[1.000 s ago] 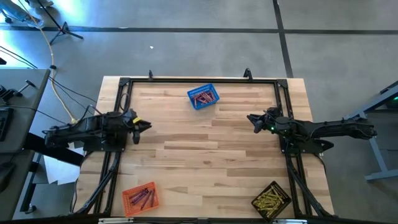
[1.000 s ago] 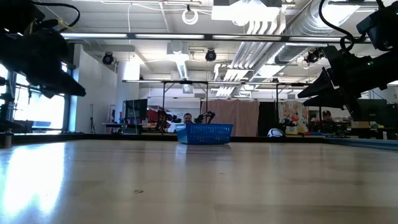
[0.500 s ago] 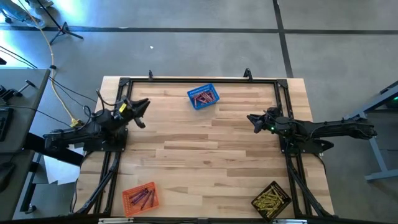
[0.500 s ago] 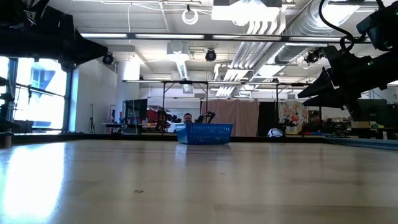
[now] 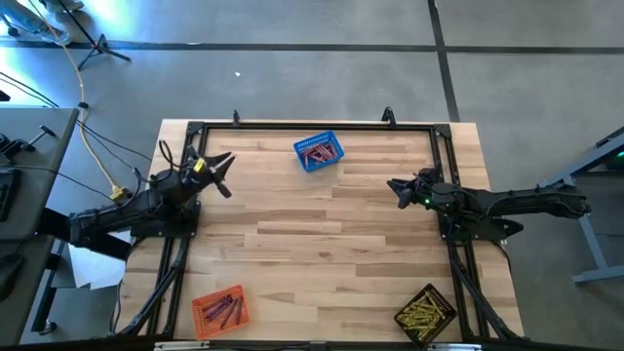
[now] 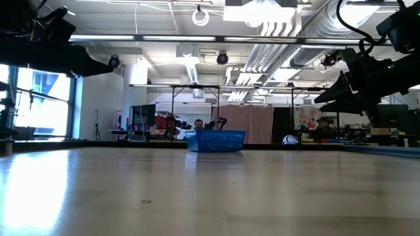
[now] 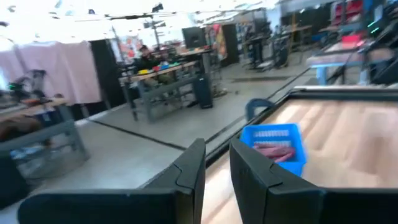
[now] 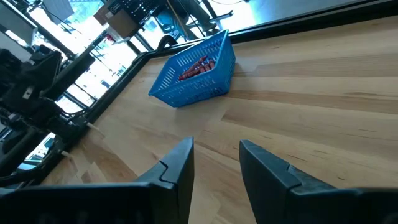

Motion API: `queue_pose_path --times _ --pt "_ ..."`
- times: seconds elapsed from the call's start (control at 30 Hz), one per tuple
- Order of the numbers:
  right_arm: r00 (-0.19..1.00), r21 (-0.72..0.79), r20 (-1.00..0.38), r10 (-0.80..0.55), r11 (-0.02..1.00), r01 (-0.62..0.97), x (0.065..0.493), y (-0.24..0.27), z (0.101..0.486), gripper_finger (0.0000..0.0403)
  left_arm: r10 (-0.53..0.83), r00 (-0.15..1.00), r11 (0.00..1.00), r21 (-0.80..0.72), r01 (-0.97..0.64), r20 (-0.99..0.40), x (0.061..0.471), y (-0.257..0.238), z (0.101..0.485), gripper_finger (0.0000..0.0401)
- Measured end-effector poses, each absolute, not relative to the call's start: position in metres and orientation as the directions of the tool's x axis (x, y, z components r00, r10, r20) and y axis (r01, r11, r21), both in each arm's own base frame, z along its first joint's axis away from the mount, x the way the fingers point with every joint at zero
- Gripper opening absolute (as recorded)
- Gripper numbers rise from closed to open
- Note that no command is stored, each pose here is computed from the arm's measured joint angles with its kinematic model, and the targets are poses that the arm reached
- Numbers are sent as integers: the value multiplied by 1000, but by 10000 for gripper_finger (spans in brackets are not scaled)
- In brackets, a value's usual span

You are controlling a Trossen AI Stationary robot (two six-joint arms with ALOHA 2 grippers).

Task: Sort crayons
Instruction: Return to Home Position

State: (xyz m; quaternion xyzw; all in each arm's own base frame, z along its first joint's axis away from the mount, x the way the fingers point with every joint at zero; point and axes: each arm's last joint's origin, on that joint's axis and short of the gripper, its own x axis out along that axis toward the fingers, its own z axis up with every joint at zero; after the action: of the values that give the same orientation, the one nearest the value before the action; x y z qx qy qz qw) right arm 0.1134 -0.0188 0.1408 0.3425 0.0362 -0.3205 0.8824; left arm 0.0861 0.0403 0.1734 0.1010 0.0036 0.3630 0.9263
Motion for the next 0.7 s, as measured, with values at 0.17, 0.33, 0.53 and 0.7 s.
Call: queue_pose_path --times 0.17,0.33,0.53,0.7 --pt "792 582 -283 -541 560 590 113 -19 141 115 750 659 619 284 -733 66 82 47 173 60" --pt "792 581 -283 -540 560 590 113 -19 141 115 839 540 489 344 -802 65 77 53 174 60" --pt "792 582 -283 -541 560 590 113 -19 141 115 871 487 452 286 -845 65 75 56 174 60" --pt "792 582 -283 -541 560 590 113 -19 141 115 913 403 381 218 -898 65 69 63 174 60"
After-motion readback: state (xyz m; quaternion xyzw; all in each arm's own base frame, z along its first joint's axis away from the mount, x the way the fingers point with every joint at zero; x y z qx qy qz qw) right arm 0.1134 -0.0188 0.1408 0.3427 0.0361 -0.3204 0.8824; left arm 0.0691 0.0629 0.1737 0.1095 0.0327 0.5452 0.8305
